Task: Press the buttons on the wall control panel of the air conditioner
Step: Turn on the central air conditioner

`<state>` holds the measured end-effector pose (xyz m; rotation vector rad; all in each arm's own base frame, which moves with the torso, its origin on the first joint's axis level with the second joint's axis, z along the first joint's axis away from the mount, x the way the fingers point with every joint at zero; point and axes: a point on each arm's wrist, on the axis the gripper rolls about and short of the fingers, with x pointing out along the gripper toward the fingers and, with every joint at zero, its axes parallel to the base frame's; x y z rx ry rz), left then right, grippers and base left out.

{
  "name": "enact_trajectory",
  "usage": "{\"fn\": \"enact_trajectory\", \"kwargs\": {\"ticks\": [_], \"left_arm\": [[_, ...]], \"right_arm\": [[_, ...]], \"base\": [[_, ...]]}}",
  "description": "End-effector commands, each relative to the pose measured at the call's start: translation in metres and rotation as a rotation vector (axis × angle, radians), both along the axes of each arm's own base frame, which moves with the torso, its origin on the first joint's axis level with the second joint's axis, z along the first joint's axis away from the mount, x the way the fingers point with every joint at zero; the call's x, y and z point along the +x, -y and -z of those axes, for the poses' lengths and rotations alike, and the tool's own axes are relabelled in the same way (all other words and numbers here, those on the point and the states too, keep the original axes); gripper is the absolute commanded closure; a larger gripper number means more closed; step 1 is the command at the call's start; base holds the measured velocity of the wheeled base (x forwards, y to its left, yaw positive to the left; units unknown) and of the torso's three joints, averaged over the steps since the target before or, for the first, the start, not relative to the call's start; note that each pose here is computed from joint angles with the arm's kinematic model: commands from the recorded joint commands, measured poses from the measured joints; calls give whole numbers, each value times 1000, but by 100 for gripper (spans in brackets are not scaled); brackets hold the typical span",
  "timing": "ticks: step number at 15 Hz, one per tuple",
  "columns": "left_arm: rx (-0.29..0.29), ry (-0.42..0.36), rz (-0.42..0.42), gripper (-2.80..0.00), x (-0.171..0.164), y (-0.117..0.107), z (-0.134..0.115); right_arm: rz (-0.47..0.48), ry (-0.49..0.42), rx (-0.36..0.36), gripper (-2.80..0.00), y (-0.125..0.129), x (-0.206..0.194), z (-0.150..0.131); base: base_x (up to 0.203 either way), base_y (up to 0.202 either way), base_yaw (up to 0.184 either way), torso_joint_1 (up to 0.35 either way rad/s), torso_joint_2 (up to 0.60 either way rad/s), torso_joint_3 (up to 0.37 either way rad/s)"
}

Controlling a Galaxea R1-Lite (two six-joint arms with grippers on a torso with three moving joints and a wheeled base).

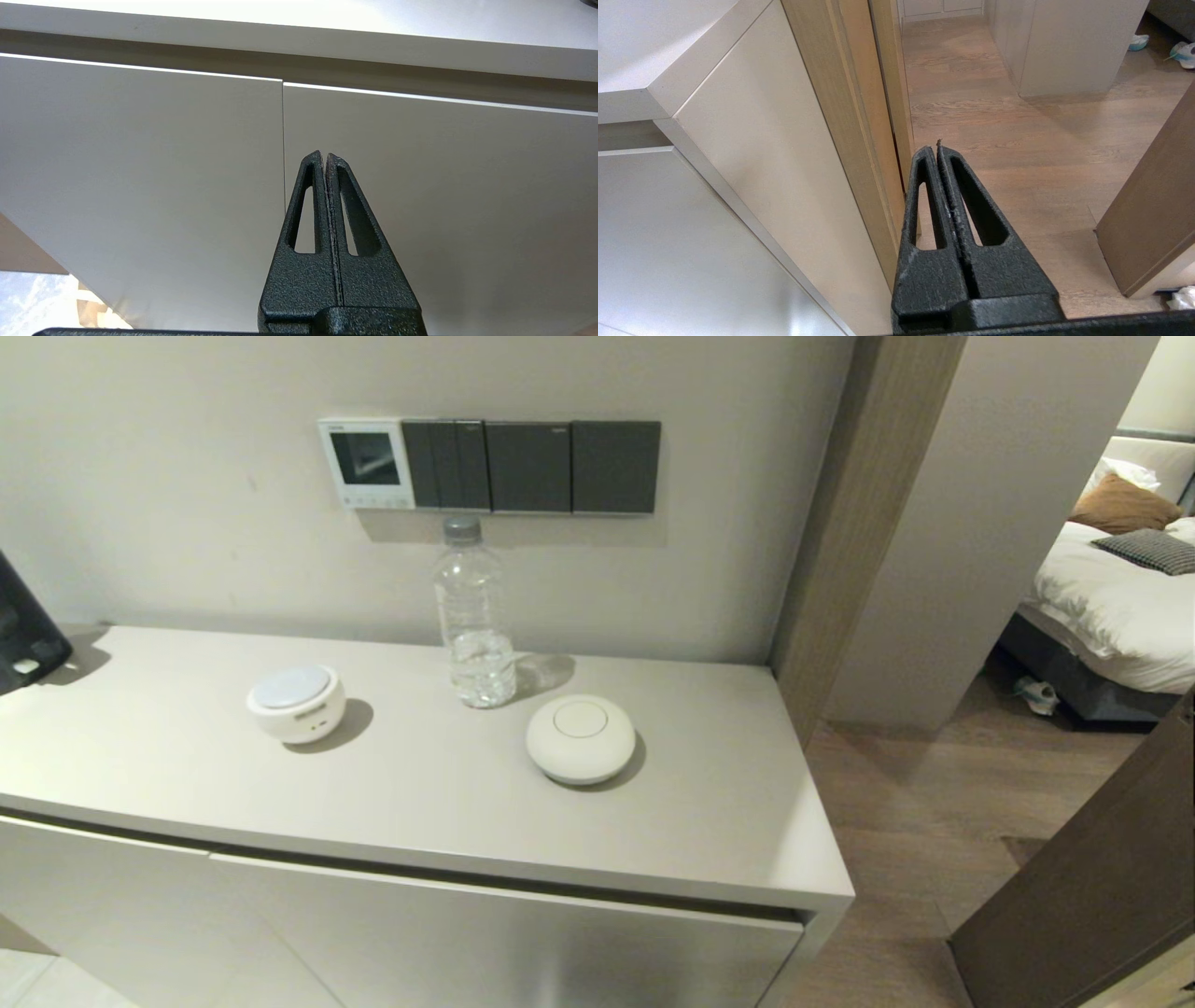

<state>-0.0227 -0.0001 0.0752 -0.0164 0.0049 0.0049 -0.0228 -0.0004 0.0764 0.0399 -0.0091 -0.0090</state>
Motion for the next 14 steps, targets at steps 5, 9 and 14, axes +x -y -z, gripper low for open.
{"fn": "enact_trajectory", "kwargs": {"ticks": [5,9,14], "left_arm": [[1,-1,-1,0,0,0,0],[1,0,-1,0,0,0,0],[11,0,2,0,0,0,0]], "right_arm": [[0,-3,0,0,0,0,1],[0,-4,0,0,0,0,1],[0,-4,0,0,0,0,1]], "base": [[0,0,0,0,0,0],[0,0,0,0,0,0],[0,0,0,0,0,0]]}}
